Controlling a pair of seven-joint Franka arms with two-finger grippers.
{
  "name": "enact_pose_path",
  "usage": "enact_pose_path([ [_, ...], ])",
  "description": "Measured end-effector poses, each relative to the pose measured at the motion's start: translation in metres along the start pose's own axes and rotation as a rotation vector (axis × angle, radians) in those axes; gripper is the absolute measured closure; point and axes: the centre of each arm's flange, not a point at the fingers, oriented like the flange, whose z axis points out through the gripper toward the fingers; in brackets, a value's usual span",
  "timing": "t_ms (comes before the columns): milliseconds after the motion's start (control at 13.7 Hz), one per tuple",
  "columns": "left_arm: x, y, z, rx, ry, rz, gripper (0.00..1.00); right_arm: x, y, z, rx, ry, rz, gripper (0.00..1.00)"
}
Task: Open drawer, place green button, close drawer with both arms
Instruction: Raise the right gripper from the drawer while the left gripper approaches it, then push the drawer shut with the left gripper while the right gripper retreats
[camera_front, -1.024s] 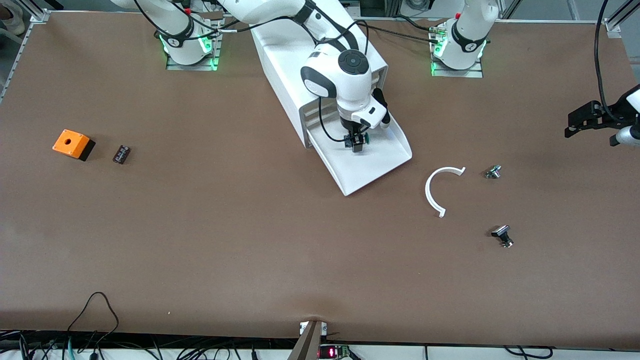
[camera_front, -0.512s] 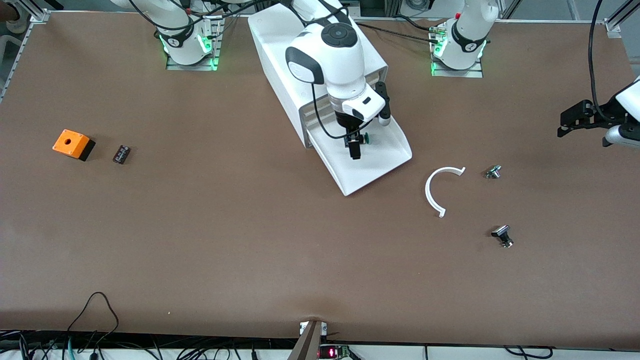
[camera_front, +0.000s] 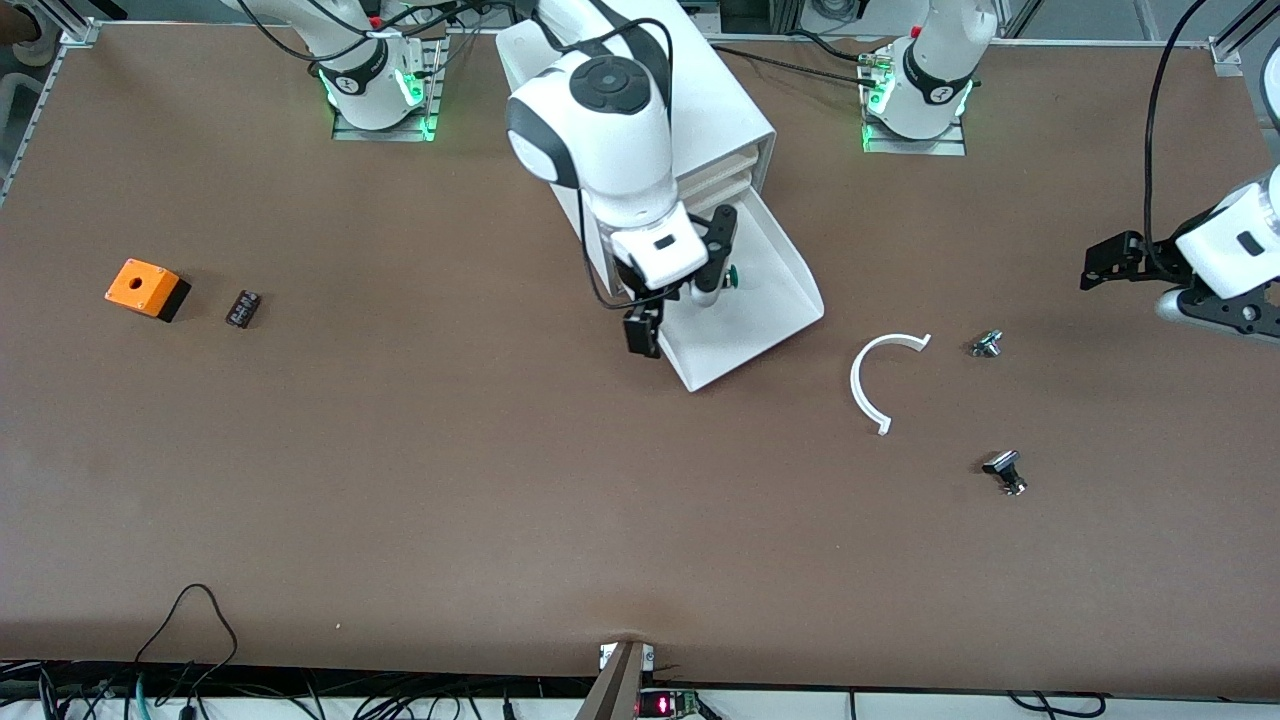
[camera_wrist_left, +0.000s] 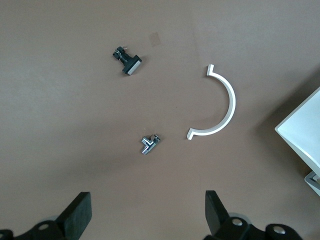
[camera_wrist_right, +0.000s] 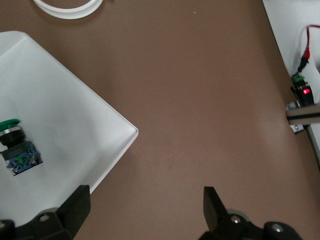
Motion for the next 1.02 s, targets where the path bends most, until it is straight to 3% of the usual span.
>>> enact_pose_path([
  [146, 0.002, -0.001, 0.006, -0.003, -0.011, -0.002, 0.00, -0.017, 0.032, 0.004, -0.007, -0.019, 0.131, 0.00],
  [439, 0.002, -0.001, 0.007, -0.003, -0.013, -0.018, 0.00, -0.061, 0.092, 0.020, -0.001, -0.093, 0.265, 0.00],
  [732, 0.012, 0.022, 0.015, -0.004, -0.027, -0.177, 0.00, -0.101, 0.120, 0.046, 0.014, -0.172, 0.366, 0.00],
  [1024, 0.039, 0.092, 0.054, -0.008, -0.010, -0.323, 0.00, -0.122, 0.118, 0.068, 0.016, -0.240, 0.575, 0.00],
])
